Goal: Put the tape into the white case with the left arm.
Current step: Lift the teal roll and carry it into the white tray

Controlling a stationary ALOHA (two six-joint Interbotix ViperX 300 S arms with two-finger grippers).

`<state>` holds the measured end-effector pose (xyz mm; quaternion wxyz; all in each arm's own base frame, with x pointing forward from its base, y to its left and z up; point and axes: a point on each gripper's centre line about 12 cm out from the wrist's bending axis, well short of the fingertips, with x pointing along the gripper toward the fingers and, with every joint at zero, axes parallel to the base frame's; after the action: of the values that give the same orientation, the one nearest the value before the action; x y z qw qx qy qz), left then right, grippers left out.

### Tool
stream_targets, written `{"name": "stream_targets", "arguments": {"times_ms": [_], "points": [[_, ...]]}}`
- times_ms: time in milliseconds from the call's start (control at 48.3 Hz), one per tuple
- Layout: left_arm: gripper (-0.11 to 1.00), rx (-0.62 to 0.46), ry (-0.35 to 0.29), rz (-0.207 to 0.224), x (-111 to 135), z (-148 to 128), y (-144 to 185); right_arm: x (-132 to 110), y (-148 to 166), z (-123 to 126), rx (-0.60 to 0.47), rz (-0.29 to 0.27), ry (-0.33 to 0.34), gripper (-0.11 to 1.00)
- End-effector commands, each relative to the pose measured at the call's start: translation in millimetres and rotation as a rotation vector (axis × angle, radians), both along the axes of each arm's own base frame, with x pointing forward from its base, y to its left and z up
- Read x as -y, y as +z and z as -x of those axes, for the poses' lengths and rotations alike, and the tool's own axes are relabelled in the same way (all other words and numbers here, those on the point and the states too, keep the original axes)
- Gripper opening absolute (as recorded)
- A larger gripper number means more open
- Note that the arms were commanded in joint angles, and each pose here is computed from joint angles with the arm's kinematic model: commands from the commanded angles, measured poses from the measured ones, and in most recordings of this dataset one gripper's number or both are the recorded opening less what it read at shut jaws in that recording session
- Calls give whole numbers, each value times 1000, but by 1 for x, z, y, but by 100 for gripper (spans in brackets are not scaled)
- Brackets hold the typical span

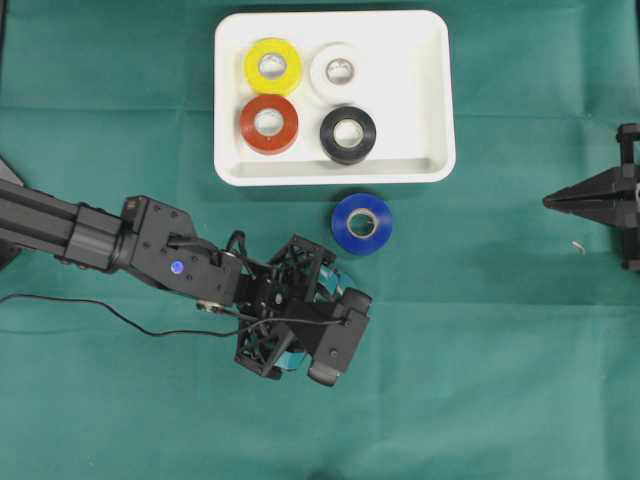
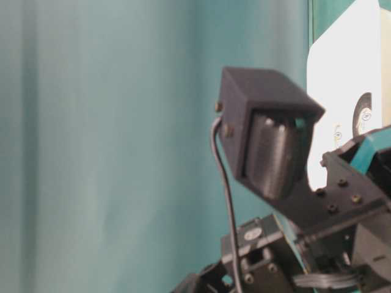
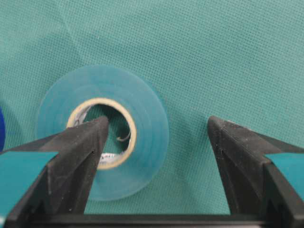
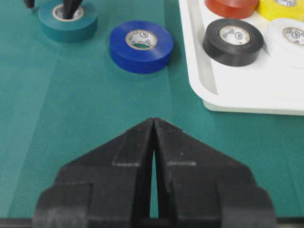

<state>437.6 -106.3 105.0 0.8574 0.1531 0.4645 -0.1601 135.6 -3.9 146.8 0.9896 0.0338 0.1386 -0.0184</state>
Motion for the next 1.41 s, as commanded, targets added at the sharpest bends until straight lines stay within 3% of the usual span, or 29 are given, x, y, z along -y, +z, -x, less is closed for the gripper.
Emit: {"name": "stream_targets", "arguments": {"times_ms": [0,186,269,476,787,1118,1387], "points": [[83,39,-4,3,1,-9,16,0,5,-2,15,0,-1,-9],[83,32,-17,-7,0,-9,15,0,4,-2,14,0,1,-9],[77,28,-19,-9,0,-8,15,0,5,-2,15,0,1,-9],[24,32,-21,-10,0,-9,17,0,5,-2,15,0,1,-9],[23,42,-22,-8,0,-8,23,0,5,-2,15,0,1,-9],[23,75,-33,2,3,4,70,0,5,-2,15,0,1,-9],[23,102,-41,-22,-13,10,94,0,5,-2,15,0,1,-9]]}}
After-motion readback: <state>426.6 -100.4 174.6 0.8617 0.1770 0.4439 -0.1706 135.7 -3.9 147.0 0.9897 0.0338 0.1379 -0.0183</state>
